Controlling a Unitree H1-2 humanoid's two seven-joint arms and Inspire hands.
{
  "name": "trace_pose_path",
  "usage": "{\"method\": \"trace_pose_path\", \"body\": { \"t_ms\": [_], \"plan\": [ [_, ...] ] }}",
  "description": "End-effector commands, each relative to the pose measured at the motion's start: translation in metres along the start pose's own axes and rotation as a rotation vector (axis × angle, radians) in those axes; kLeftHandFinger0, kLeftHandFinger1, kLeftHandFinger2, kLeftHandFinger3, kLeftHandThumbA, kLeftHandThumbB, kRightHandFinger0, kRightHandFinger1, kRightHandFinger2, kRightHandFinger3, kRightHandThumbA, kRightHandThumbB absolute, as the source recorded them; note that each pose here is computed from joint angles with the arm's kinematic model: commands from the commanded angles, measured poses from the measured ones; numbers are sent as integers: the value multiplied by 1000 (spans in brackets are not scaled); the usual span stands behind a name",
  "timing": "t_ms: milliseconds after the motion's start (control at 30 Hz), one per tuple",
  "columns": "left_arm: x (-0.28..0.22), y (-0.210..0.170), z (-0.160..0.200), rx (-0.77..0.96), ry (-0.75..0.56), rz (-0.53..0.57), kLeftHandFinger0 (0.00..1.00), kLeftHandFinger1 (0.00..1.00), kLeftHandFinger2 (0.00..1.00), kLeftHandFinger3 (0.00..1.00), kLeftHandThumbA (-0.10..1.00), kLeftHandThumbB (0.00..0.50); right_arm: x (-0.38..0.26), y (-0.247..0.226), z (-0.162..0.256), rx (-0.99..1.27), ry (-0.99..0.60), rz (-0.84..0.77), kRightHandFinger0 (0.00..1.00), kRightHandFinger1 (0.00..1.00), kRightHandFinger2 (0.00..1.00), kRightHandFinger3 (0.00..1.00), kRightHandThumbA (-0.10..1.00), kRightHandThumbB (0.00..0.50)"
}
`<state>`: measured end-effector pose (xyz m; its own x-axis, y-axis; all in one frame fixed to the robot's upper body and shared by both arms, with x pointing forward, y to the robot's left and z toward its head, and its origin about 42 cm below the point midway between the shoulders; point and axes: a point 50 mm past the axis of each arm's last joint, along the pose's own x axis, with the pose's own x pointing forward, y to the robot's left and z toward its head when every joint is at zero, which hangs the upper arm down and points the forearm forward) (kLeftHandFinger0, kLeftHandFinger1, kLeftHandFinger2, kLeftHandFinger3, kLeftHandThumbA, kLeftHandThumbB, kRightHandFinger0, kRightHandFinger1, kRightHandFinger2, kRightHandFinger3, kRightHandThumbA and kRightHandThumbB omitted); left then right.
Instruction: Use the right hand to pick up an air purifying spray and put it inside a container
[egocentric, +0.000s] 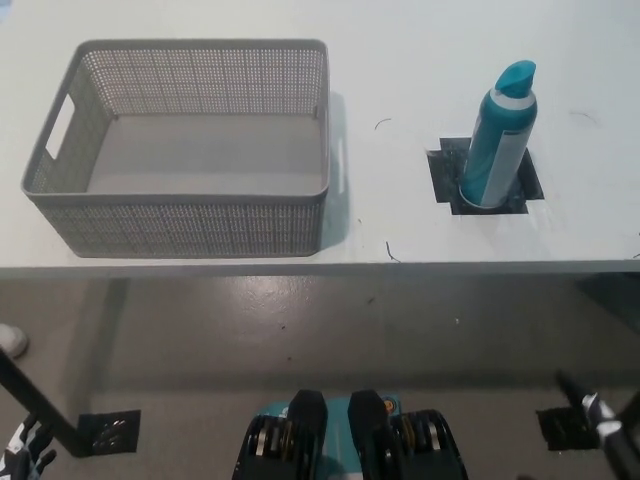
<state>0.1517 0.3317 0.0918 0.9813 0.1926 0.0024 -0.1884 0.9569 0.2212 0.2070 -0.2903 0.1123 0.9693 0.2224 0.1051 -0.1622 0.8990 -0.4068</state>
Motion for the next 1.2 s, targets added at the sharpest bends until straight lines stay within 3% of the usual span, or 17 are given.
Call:
{"method": "trace_pose_path", "body": {
  "t_ms": [0,267,367,600,633,700,800,1000,1133,1167],
  "plan": [
    [-1,2,8,-2,-63,-15,1000,1000,1000,1000,1000,363,19,-29,37,-30,-131,-75,1000,1000,1000,1000,1000,500],
    [-7,1,6,-6,-47,-2,1000,1000,1000,1000,1000,354,78,-72,79,-65,-193,-188,1000,1000,1000,1000,1000,500],
    [-6,0,7,-9,-48,-10,1000,1000,1000,1000,1000,370,98,-81,89,-66,-175,-195,1000,1000,1000,1000,1000,500],
    [-3,-2,7,-7,-50,-12,1000,1000,1000,1000,1000,344,142,-84,118,32,-113,-150,1000,1000,1000,1000,1000,496],
    [-3,-2,7,-3,-51,-15,1000,1000,1000,1000,1000,348,147,-83,120,75,-108,-155,1000,1000,1000,1000,1000,448],
    [-4,-3,6,-8,-51,-16,1000,1000,1000,1000,1000,354,163,-82,124,132,-110,-151,1000,1000,1000,1000,1000,459],
    [-6,-3,4,-3,-49,-21,1000,1000,1000,1000,1000,349,178,-81,131,161,-99,-156,1000,1000,1000,1000,1000,437],
    [-9,-3,5,-8,-47,-23,1000,1000,1000,1000,1000,360,212,-85,147,186,-129,-149,1000,1000,1000,1000,1000,499],
    [-10,-4,6,-7,-49,-23,1000,1000,1000,1000,1000,355,234,-89,154,274,-136,-149,1000,1000,1000,1000,1000,494],
    [-9,-5,5,-12,-44,-25,1000,1000,1000,1000,1000,366,245,-93,156,254,-138,-157,1000,1000,1000,1000,1000,466]
  ]
}}
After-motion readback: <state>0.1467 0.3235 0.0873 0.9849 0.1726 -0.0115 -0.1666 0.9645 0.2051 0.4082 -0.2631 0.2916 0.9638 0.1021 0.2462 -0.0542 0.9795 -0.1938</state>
